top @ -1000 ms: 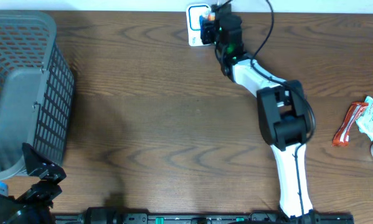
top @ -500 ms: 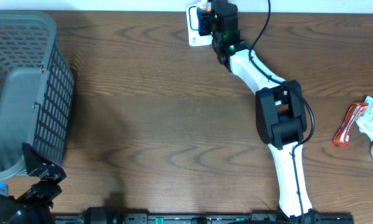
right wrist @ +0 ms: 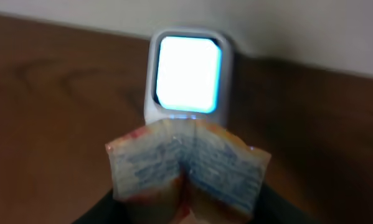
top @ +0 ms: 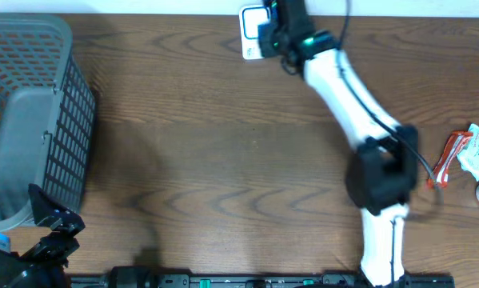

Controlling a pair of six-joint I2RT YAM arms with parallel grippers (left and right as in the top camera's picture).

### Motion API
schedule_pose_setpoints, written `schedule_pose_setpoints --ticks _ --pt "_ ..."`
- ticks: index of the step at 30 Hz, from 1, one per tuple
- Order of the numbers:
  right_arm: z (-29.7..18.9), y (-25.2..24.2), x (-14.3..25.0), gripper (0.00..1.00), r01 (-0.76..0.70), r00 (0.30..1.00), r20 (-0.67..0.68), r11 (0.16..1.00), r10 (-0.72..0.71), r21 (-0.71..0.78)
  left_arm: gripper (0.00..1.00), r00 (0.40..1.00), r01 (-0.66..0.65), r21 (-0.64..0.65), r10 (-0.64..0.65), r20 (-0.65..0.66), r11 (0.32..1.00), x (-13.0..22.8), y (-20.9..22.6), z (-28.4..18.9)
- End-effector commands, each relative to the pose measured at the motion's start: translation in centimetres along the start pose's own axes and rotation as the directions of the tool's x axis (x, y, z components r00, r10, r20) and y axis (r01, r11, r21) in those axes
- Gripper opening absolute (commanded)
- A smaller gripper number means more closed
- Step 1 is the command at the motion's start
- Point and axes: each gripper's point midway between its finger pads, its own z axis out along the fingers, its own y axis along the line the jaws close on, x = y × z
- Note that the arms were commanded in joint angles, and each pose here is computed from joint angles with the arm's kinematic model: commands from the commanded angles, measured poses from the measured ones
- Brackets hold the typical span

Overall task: Scan the item barcode
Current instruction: 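Carry the tissue pack to the right table edge and release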

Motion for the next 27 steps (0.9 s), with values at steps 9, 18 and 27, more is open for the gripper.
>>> schedule_pose_setpoints --ticks 9,18,27 --pt "-19.1 -15.7 6.2 0.38 0.010 0.951 -0.261 0.829 0.165 0.559 0.98 1.000 -0.001 -0.010 0.001 0.004 1.000 0.0 0.3 -0.1" --pt "-20.9 -27.2 11.7 0.43 -0.171 0.861 -0.183 0.609 0.475 0.775 0.98 1.000 -0.001 -0.010 0.001 0.004 1.000 0.0 0.3 -0.1" --pt "-15.6 -32.9 22.6 0.37 -0.336 0.716 -0.173 0.551 0.677 0.764 0.98 1.000 -0.001 -0.010 0.001 0.004 1.000 0.0 0.3 -0.1"
